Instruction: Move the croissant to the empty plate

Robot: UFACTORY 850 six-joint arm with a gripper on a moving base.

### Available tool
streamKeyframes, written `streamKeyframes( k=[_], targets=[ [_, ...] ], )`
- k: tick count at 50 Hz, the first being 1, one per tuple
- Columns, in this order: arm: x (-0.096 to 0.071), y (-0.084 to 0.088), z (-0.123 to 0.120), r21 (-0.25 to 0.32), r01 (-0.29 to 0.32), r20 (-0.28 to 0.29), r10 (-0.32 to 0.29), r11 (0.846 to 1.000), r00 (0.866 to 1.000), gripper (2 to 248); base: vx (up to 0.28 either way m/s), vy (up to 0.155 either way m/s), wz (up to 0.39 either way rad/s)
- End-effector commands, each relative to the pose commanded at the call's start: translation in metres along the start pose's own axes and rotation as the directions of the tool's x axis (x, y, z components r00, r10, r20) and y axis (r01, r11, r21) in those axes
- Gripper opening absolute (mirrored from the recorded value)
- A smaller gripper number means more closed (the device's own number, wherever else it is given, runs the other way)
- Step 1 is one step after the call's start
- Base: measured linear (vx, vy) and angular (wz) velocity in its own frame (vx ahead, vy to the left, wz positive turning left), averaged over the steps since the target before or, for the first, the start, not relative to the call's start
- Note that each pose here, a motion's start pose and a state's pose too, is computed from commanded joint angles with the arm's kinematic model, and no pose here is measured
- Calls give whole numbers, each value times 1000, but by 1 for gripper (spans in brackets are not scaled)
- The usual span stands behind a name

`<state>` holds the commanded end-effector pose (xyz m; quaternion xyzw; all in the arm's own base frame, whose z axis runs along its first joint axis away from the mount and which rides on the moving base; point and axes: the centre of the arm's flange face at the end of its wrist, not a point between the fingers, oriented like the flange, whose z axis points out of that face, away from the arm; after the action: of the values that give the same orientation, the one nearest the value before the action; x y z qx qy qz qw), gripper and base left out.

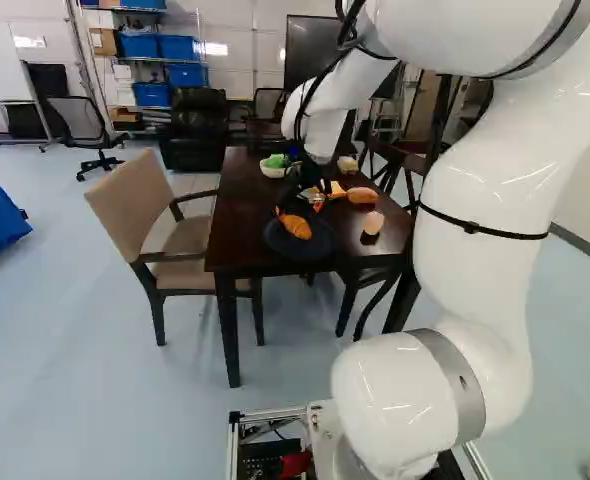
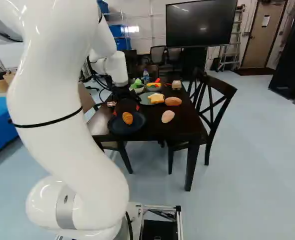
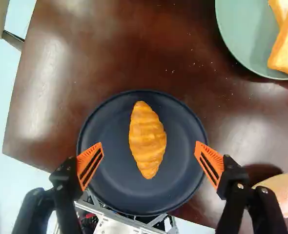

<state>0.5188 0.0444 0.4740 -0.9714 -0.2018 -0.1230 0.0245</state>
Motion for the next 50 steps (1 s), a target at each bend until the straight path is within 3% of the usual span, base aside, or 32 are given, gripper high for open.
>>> streamKeyframes(
  k=[26,50],
  targets=[
    [-3,-3,-25,-10,3,-33,-4,1000,999,247,0,0,0],
    [-1,-4,-58,5,5,-19,-5,1000,1000,247,0,0,0]
  ],
)
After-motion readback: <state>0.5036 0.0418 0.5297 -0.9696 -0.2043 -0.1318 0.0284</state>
